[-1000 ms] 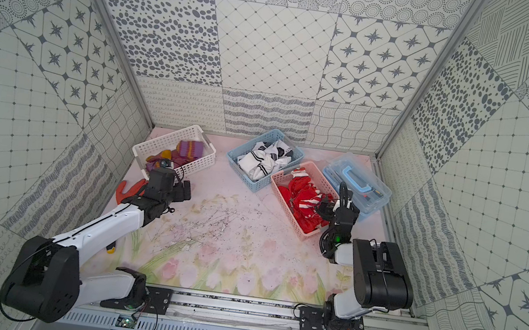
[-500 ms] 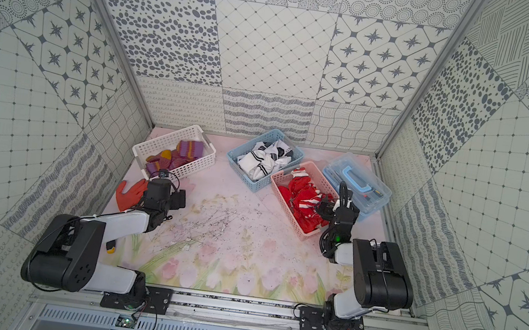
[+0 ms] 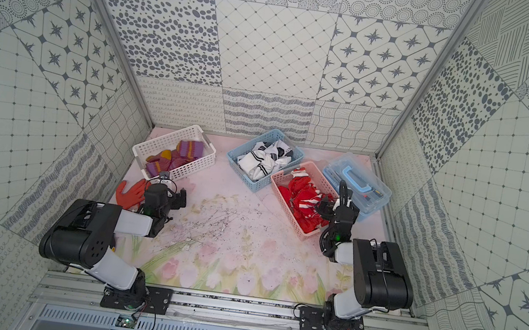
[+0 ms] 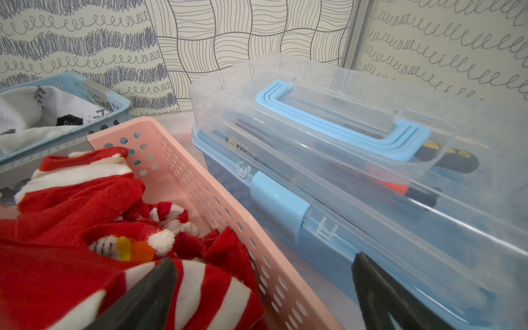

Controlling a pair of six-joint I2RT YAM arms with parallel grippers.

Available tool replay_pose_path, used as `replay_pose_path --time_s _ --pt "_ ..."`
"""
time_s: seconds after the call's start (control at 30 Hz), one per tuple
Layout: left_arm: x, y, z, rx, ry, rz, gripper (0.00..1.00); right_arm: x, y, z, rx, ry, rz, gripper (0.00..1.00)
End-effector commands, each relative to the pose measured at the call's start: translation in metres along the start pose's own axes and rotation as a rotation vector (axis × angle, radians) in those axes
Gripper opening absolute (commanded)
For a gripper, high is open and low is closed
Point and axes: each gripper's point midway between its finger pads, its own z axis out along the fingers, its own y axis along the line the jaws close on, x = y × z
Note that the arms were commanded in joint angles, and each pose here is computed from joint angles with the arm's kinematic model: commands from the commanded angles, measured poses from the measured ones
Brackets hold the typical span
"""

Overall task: Sort the socks into the basket by color
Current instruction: Reset both arms

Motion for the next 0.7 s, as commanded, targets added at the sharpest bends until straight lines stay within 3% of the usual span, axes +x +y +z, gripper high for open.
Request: replay_pose_path --time_s 0.0,0.67 --pt "-0.0232 -0.0055 0.0045 0.064 -0.071 -0.008 0.98 0.0030 0.0034 0.0041 -0.014 0.023 -0.003 0.98" --pt "-0.0220 -0.0057 0.0044 0.065 -0.063 -0.009 0.98 0.0032 0.0039 0.0047 -0.014 0.026 -0.005 0.98"
